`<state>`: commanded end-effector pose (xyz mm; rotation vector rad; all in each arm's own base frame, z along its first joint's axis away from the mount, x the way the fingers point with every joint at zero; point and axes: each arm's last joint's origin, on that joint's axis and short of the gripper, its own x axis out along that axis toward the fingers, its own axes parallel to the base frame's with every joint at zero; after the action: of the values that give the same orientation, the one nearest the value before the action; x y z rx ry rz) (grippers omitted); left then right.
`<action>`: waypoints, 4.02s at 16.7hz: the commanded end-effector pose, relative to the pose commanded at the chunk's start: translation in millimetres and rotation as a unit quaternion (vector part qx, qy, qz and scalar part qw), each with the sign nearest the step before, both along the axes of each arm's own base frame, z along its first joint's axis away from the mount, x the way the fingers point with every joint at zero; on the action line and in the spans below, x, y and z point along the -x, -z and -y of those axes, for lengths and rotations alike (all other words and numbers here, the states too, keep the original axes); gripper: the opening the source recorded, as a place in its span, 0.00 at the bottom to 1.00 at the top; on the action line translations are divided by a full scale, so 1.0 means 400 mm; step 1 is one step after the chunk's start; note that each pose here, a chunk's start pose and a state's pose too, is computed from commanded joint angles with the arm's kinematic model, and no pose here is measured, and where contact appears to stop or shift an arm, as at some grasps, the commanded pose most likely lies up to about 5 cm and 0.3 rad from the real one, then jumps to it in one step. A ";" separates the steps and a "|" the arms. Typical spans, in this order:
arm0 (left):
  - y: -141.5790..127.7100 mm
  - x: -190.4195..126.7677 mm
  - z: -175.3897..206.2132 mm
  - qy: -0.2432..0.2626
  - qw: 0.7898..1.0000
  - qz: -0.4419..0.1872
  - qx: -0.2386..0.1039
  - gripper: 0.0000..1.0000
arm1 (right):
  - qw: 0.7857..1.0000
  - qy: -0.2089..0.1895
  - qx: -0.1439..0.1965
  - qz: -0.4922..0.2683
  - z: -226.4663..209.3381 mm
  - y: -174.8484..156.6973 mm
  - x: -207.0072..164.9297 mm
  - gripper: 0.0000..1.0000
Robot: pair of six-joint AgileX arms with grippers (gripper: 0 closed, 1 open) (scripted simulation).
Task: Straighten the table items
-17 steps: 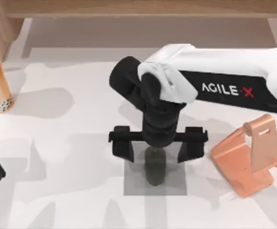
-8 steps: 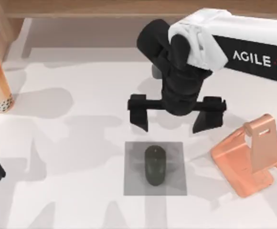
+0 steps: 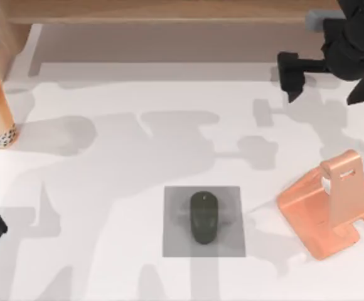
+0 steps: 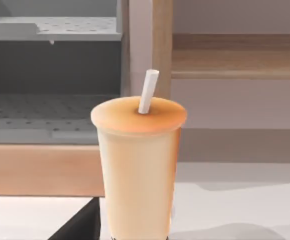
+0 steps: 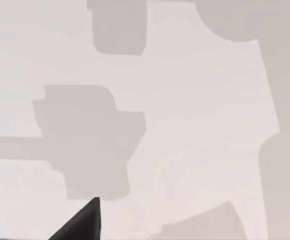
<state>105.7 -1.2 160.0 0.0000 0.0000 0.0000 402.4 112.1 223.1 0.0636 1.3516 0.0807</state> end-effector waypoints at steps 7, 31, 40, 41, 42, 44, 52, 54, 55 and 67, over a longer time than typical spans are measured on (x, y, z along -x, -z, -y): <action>0.000 0.000 0.000 0.000 1.000 0.000 0.000 1.00 | 0.999 -0.026 0.024 -0.013 0.233 0.026 -0.026 1.00; 0.000 0.000 0.000 0.000 1.000 0.000 0.000 1.00 | 0.987 -0.122 0.054 -0.093 0.403 0.296 -0.006 1.00; 0.000 0.000 0.000 0.000 1.000 0.000 0.000 1.00 | 0.987 -0.122 0.054 -0.093 0.403 0.296 -0.006 0.47; 0.000 0.000 0.000 0.000 1.000 0.000 0.000 1.00 | 0.987 -0.122 0.054 -0.093 0.403 0.296 -0.006 0.40; 0.000 0.000 0.000 0.000 1.000 0.000 0.000 1.00 | 0.987 -0.122 0.054 -0.093 0.403 0.296 -0.006 0.32; 0.000 0.000 0.000 0.000 1.000 0.000 0.000 1.00 | 0.987 -0.122 0.054 -0.093 0.403 0.296 -0.006 0.17; 0.000 0.000 0.000 0.000 1.000 0.000 0.000 1.00 | 0.987 -0.122 0.054 -0.093 0.403 0.296 -0.006 0.00; 0.000 0.000 0.000 0.000 1.000 0.000 0.000 1.00 | 0.987 -0.122 0.054 -0.093 0.403 0.296 -0.006 0.00; 0.000 0.000 0.000 0.000 1.000 0.000 0.000 1.00 | 0.987 -0.121 0.058 -0.084 0.403 0.271 -0.006 0.00; 0.000 0.000 0.000 0.000 1.000 0.000 0.000 1.00 | 0.988 -0.119 0.059 -0.081 0.400 0.197 -0.004 0.00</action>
<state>105.7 -1.2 160.0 0.0000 0.0000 0.0000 404.0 -47.7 144.3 -0.1952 1.5201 0.1989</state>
